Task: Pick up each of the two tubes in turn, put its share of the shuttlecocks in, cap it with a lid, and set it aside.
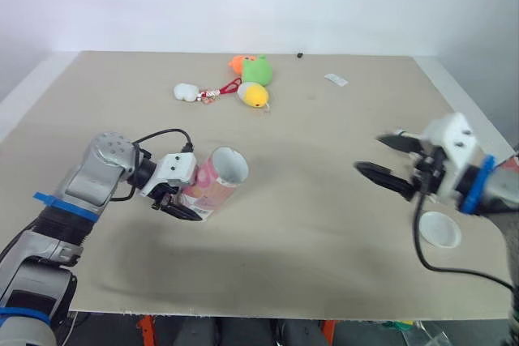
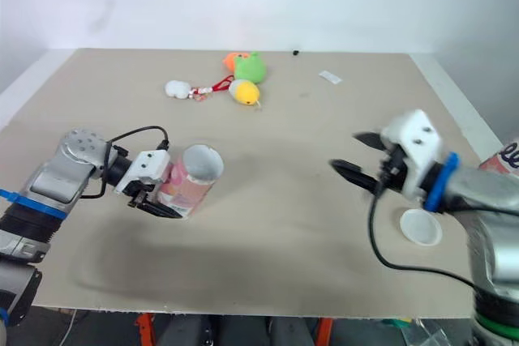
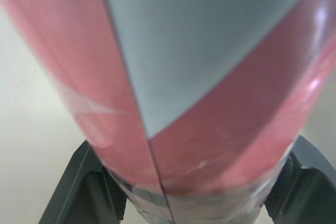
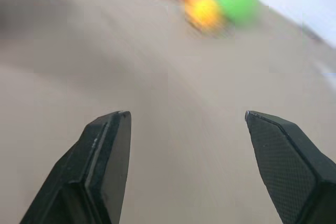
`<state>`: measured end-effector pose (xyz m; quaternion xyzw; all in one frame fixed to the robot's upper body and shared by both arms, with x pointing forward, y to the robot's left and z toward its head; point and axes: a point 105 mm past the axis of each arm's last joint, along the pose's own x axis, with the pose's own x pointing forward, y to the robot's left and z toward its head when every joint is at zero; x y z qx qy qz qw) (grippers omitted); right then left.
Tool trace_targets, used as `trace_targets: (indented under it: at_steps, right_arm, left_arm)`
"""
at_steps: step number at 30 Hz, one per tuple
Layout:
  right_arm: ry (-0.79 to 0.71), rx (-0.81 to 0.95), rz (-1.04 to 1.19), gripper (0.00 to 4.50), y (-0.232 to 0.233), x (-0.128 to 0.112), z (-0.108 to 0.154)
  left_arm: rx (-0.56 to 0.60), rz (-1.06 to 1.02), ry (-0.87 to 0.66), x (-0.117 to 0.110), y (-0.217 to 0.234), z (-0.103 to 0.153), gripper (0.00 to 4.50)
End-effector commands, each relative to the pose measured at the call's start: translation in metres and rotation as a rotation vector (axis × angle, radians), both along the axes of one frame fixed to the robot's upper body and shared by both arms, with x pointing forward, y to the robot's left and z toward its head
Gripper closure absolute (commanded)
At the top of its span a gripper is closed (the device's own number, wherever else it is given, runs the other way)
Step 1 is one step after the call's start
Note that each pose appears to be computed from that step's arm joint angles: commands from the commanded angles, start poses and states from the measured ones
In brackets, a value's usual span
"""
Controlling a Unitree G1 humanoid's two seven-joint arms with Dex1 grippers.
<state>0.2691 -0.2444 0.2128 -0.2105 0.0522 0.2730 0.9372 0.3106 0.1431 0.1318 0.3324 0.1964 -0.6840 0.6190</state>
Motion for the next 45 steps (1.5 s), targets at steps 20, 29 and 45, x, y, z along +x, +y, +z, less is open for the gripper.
trace_targets:
  at_steps: [20, 29, 45]
  right_arm:
    - [0.174, 0.104, -0.471, 0.77, -0.110, 0.002, -0.074]
    - [0.175, 0.094, -0.534, 1.32, -0.121, 0.035, -0.088]
    - [0.039, -0.035, 0.327, 4.45, 0.040, -0.011, 0.018]
  left_arm:
    - [-0.012, -0.063, 0.043, -0.006, -0.020, -0.015, 1.82]
    - [-0.010, -0.053, 0.037, -0.007, -0.018, -0.012, 1.82]
    - [-0.006, -0.049, 0.044, -0.006, -0.018, -0.011, 1.82]
